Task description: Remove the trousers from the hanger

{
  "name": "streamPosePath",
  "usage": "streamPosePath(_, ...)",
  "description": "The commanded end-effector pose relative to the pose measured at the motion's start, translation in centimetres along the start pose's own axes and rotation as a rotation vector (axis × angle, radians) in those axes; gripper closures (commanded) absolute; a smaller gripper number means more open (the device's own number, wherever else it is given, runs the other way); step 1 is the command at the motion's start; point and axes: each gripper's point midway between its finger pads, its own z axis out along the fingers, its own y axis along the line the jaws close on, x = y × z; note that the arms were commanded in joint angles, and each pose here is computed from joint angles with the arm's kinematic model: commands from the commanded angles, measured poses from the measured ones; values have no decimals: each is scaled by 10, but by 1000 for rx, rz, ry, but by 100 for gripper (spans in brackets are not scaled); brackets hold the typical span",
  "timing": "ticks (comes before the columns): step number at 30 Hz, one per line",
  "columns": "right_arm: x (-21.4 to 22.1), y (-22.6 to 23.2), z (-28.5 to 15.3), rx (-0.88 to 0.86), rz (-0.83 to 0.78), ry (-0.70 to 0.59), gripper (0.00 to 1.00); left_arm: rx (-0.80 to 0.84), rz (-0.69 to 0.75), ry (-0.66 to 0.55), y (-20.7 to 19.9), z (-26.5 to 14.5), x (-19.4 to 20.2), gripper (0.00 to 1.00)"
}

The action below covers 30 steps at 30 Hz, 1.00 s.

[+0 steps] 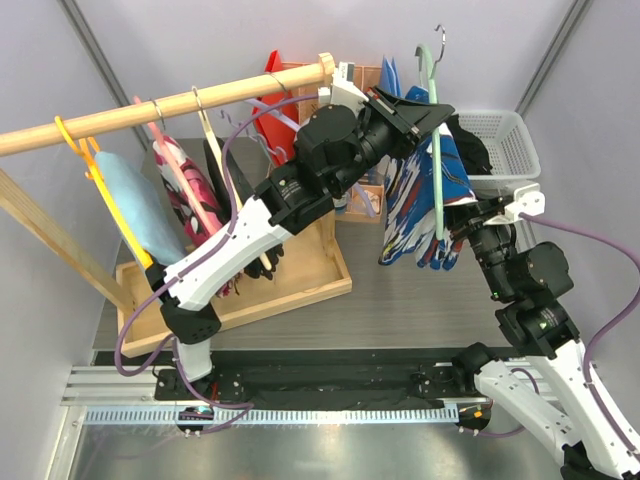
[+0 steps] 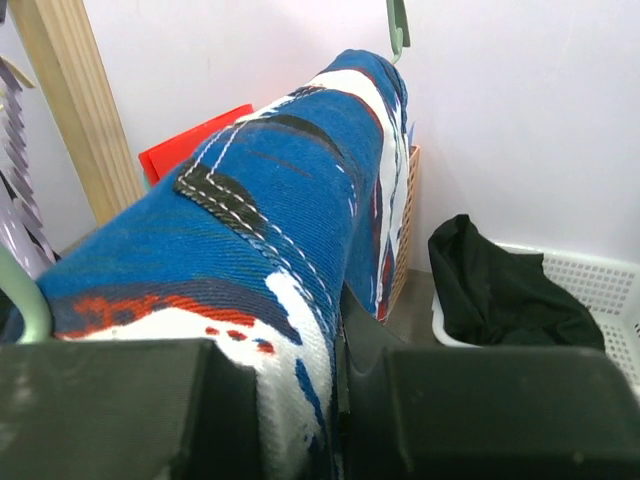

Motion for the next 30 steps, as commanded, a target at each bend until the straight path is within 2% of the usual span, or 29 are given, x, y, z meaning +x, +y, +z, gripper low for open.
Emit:
streamPosePath(1, -107, -8, -12, 39, 190, -287, 99, 121, -7, -177, -48, -18, -67, 99)
streamPosePath(9, -131, -18, -16, 97, 363, -335, 99, 92, -7, -180, -34, -12, -64, 99)
streamPosePath(14, -146, -25, -19, 132, 561, -394, 99, 61, -2, -190, -20, -10, -64, 99)
streamPosePath(18, -164, -31, -16, 155, 639, -449, 99, 37, 1, -188, -8, -6, -60, 99)
streamPosePath(25, -205, -35, -21, 143, 696, -551, 99, -8, 14, -192, 12, -6, -59, 100)
streamPosePath(30, -237, -36, -26, 127, 668, -611, 99, -24, 7, -187, 22, -5, -56, 99)
